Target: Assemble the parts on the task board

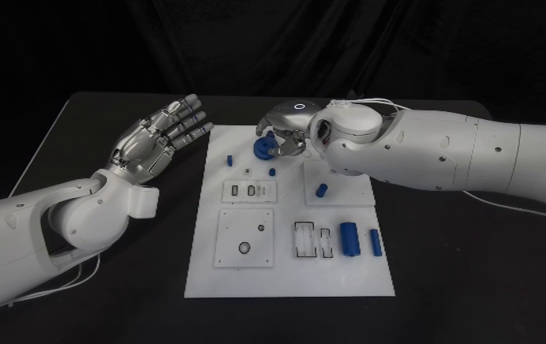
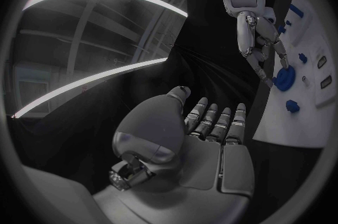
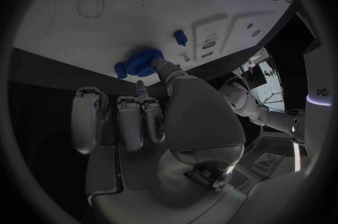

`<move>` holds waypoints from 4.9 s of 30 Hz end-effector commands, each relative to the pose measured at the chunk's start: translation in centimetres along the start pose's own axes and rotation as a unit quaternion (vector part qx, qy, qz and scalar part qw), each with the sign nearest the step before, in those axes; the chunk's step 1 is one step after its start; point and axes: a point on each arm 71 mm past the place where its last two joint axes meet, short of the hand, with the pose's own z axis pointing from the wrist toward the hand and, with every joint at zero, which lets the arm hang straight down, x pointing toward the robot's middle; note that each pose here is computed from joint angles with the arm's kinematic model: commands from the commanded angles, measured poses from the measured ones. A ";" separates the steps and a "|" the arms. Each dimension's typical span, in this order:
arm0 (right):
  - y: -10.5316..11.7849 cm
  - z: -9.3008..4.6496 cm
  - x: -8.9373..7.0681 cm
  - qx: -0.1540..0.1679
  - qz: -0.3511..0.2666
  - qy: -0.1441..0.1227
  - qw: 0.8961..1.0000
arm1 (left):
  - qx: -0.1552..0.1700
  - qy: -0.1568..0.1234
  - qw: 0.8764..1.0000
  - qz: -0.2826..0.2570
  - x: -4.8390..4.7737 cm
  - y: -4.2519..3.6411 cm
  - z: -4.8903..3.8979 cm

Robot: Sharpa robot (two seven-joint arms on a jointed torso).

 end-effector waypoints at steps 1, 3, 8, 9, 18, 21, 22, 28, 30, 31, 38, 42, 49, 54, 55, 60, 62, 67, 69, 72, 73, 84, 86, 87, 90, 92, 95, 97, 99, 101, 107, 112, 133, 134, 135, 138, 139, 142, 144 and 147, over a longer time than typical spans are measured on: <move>-0.2 0.0 0.1 0.010 -0.004 0.002 1.000 | 0.014 0.007 1.000 -0.006 0.14 -0.13 0.02; -0.3 0.0 0.1 0.011 -0.004 0.003 1.000 | 0.014 0.007 1.000 -0.006 0.12 -0.13 0.02; -0.5 -0.1 0.2 0.012 -0.004 0.005 1.000 | 0.014 0.007 1.000 -0.007 0.08 -0.12 0.03; -0.5 -0.2 0.2 0.013 -0.004 0.006 1.000 | 0.014 0.008 1.000 -0.007 0.09 -0.11 0.03; -1.3 -0.7 0.4 0.020 -0.003 0.005 1.000 | 0.013 0.008 1.000 -0.008 0.04 -0.08 0.02; -1.6 -1.0 0.3 0.020 -0.001 -0.005 1.000 | 0.013 0.008 1.000 -0.007 -0.01 -0.11 -0.05; -1.7 -1.1 0.2 0.019 0.000 -0.012 1.000 | 0.013 0.007 1.000 -0.007 -0.05 -0.13 -0.10; -2.8 -3.3 -1.3 0.014 0.009 -0.080 0.997 | 0.014 0.001 1.000 -0.005 -0.27 -0.36 -0.49; -3.2 -4.3 -2.0 0.015 0.011 -0.097 0.995 | 0.014 0.000 1.000 -0.004 -0.32 -0.41 -0.58; -3.5 -4.8 -2.4 0.017 0.011 -0.104 0.994 | 0.014 0.000 1.000 -0.004 -0.36 -0.43 -0.62; -6.5 -10.5 -3.5 0.047 0.013 -0.098 0.994 | 0.013 -0.006 1.000 -0.003 -0.35 -0.49 -0.81; -7.9 -12.2 -3.3 0.067 0.014 -0.082 0.994 | 0.013 -0.007 1.000 -0.004 -0.30 -0.43 -0.74; -9.8 -14.9 -1.9 0.095 0.024 -0.106 0.989 | 0.012 0.001 1.000 -0.011 0.12 -0.18 -0.43; -11.2 -16.2 -0.4 0.119 0.029 -0.108 0.987 | 0.012 0.005 1.000 -0.013 0.27 -0.07 -0.27; -11.4 -16.5 -0.1 0.124 0.030 -0.106 0.986 | 0.012 0.006 1.000 -0.014 0.30 -0.06 -0.24; -12.5 -17.2 0.9 0.146 0.036 -0.097 0.984 | 0.012 0.008 1.000 -0.015 0.38 0.02 -0.14; -12.8 -17.4 1.3 0.152 0.039 -0.093 0.983 | 0.012 0.009 1.000 -0.016 0.40 0.04 -0.12; -13.0 -17.5 2.0 0.158 0.043 -0.087 0.983 | 0.011 0.011 1.000 -0.017 0.44 0.08 -0.08; -13.1 -17.5 2.2 0.160 0.044 -0.084 0.983 | 0.011 0.011 1.000 -0.017 0.45 0.09 -0.07; -13.1 -17.5 2.5 0.163 0.045 -0.078 0.983 | 0.011 0.011 1.000 -0.017 0.47 0.10 -0.07; -13.2 -17.5 2.6 0.164 0.046 -0.077 0.983 | 0.011 0.011 1.000 -0.018 0.47 0.10 -0.07; -13.3 -17.5 3.0 0.165 0.046 -0.073 0.982 | 0.011 0.011 1.000 -0.017 0.41 0.09 -0.09; -13.2 -17.5 3.0 0.164 0.047 -0.072 0.983 | 0.011 0.011 1.000 -0.017 0.38 0.08 -0.09; -13.2 -17.4 3.0 0.164 0.047 -0.072 0.983 | 0.011 0.011 1.000 -0.017 0.38 0.08 -0.09; -13.1 -17.4 3.1 0.163 0.048 -0.070 0.983 | 0.011 0.011 1.000 -0.017 0.35 0.08 -0.09; -13.0 -17.4 3.2 0.163 0.048 -0.070 0.983 | 0.011 0.011 1.000 -0.017 0.34 0.09 -0.08; -13.1 -17.3 3.2 0.163 0.048 -0.069 0.983 | 0.011 0.011 1.000 -0.017 0.34 0.10 -0.06; -13.1 -17.2 3.3 0.164 0.048 -0.069 0.983 | 0.011 0.012 1.000 -0.018 0.34 0.11 -0.05; -13.1 -17.1 3.3 0.164 0.048 -0.069 0.983 | 0.011 0.012 1.000 -0.018 0.33 0.12 -0.05; -13.1 -17.1 3.4 0.163 0.048 -0.069 0.983 | 0.011 0.012 1.000 -0.018 0.31 0.12 -0.05; -13.0 -16.8 3.6 0.165 0.049 -0.066 0.983 | 0.010 0.012 1.000 -0.018 0.28 0.15 -0.06; -12.9 -16.7 3.8 0.167 0.050 -0.064 0.983 | 0.010 0.013 1.000 -0.019 0.27 0.19 -0.05; -13.0 -16.3 4.2 0.175 0.051 -0.058 0.982 | 0.006 0.014 1.000 -0.021 0.16 0.34 -0.09; -13.0 -16.3 4.2 0.175 0.050 -0.057 0.982 | 0.006 0.014 1.000 -0.021 0.15 0.35 -0.09; -13.0 -16.3 4.3 0.175 0.050 -0.056 0.982 | 0.006 0.014 1.000 -0.021 0.14 0.36 -0.10; -13.0 -16.2 4.3 0.176 0.047 -0.055 0.982 | 0.005 0.014 1.000 -0.021 0.13 0.39 -0.11; -13.0 -16.2 4.3 0.176 0.046 -0.054 0.982 | 0.005 0.014 1.000 -0.021 0.12 0.40 -0.12; -13.0 -16.2 4.4 0.176 0.045 -0.053 0.982 | 0.005 0.013 1.000 -0.021 0.10 0.43 -0.14; -13.0 -16.1 4.4 0.176 0.045 -0.052 0.982 | 0.005 0.013 1.000 -0.022 0.10 0.44 -0.16; -13.0 -16.1 4.5 0.176 0.044 -0.051 0.982 | 0.004 0.013 1.000 -0.022 0.08 0.47 -0.19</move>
